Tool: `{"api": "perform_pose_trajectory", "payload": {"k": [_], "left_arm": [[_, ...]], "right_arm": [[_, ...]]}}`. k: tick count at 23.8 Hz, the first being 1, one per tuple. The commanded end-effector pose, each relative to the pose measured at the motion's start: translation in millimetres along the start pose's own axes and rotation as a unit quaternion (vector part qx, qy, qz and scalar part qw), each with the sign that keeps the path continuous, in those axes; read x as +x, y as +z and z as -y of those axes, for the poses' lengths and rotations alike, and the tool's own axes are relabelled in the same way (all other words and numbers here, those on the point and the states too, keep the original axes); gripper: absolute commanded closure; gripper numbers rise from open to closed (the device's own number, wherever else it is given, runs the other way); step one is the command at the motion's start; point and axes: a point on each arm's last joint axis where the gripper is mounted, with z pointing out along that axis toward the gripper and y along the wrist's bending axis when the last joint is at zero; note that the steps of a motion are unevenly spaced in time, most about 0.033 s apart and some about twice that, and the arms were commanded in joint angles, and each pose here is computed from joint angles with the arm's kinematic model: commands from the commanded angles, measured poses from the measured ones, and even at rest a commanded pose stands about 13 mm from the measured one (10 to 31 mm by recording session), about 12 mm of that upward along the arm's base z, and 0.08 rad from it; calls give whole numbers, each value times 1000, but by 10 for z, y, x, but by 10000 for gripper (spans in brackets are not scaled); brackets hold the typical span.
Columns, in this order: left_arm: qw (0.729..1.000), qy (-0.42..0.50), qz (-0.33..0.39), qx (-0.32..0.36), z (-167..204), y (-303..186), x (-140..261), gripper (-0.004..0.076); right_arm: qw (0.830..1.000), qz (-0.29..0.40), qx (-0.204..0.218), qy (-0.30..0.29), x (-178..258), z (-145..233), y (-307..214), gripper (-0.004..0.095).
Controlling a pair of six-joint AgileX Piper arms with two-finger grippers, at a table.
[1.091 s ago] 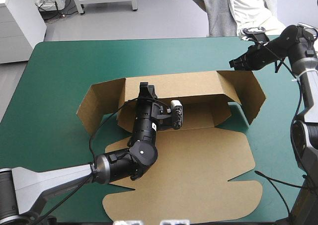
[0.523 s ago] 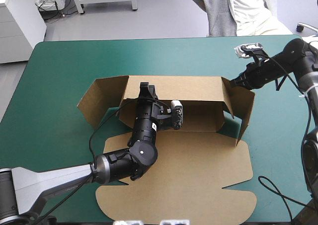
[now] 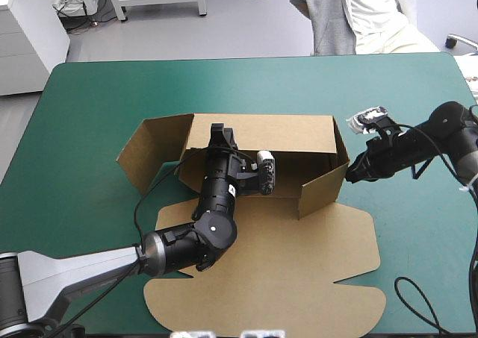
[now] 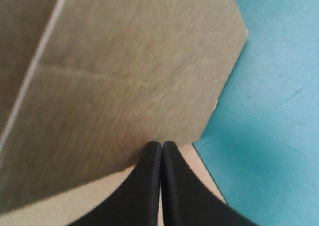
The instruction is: Fold the box
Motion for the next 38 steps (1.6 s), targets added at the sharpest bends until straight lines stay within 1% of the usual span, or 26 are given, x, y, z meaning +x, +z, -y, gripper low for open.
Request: {"api": "perform_pose_trajectory", "payload": {"k": [1, 3, 6, 7, 9, 11, 12, 13, 14, 15, 16, 17, 18, 19, 20, 21, 22, 26, 28, 29, 31, 38], "left_arm": [[999, -18, 2, -48, -257, -84, 34, 734], [999, -18, 5, -46, -254, -84, 29, 734], [999, -16, 5, -46, -254, -84, 29, 734], [999, -15, 6, -46, -253, -83, 28, 734], [999, -15, 6, -46, -253, -83, 28, 734], [999, -16, 6, -46, -253, -83, 27, 734], [999, -16, 6, -46, -253, -83, 27, 734], [999, -16, 7, -45, -252, -83, 25, 734], [999, -16, 8, -45, -251, -83, 24, 734], [999, -16, 9, -45, -251, -83, 22, 734], [999, -16, 10, -44, -250, -83, 21, 734], [999, -16, 11, -43, -248, -83, 17, 734], [999, -16, 11, -43, -248, -83, 17, 734], [999, -16, 11, -43, -248, -83, 17, 734], [999, -16, 11, -43, -248, -83, 17, 734], [999, -16, 11, -43, -248, -83, 17, 734], [999, -16, 11, -43, -248, -83, 17, 734], [999, -16, 13, -42, -246, -83, 14, 734], [999, -16, 13, -42, -246, -83, 14, 734], [999, -16, 15, -41, -244, -83, 10, 734], [999, -16, 17, -40, -242, -83, 7, 734], [999, -15, 21, -38, -238, -83, -1, 734]], "right_arm": [[995, 65, -24, -70, 60, -252, -108, 925], [992, 98, -15, -81, 88, -305, -115, 925], [987, 137, 46, -68, 97, -257, -131, 925], [987, 138, 54, -66, 99, -240, -125, 925], [989, 121, 48, -68, 125, -224, -90, 925], [992, 103, 33, -70, 155, -211, -34, 916], [993, 98, 25, -66, 161, -199, -1, 879], [993, 94, 19, -67, 166, -193, 16, 794], [993, 94, 19, -67, 167, -194, 16, 734], [993, 89, 22, -71, 174, -189, 18, 585], [993, 87, 25, -77, 176, -185, 15, 518], [993, 82, 32, -81, 182, -171, 15, 355], [992, 84, 38, -81, 178, -162, 14, 298], [991, 92, 52, -80, 161, -137, 9, 206], [989, 97, 74, -83, 149, -98, 2, 187], [987, 99, 91, -86, 143, -70, -3, 186], [984, 100, 116, -92, 137, -27, -13, 187], [980, 108, 134, -103, 117, 1, -25, 187], [980, 130, 115, -92, 83, -34, -25, 187], [982, 141, 90, -91, 68, -79, -22, 186], [983, 148, 63, -83, 61, -127, -18, 187], [987, 155, 32, -35, 101, -162, 49, 188]]}}
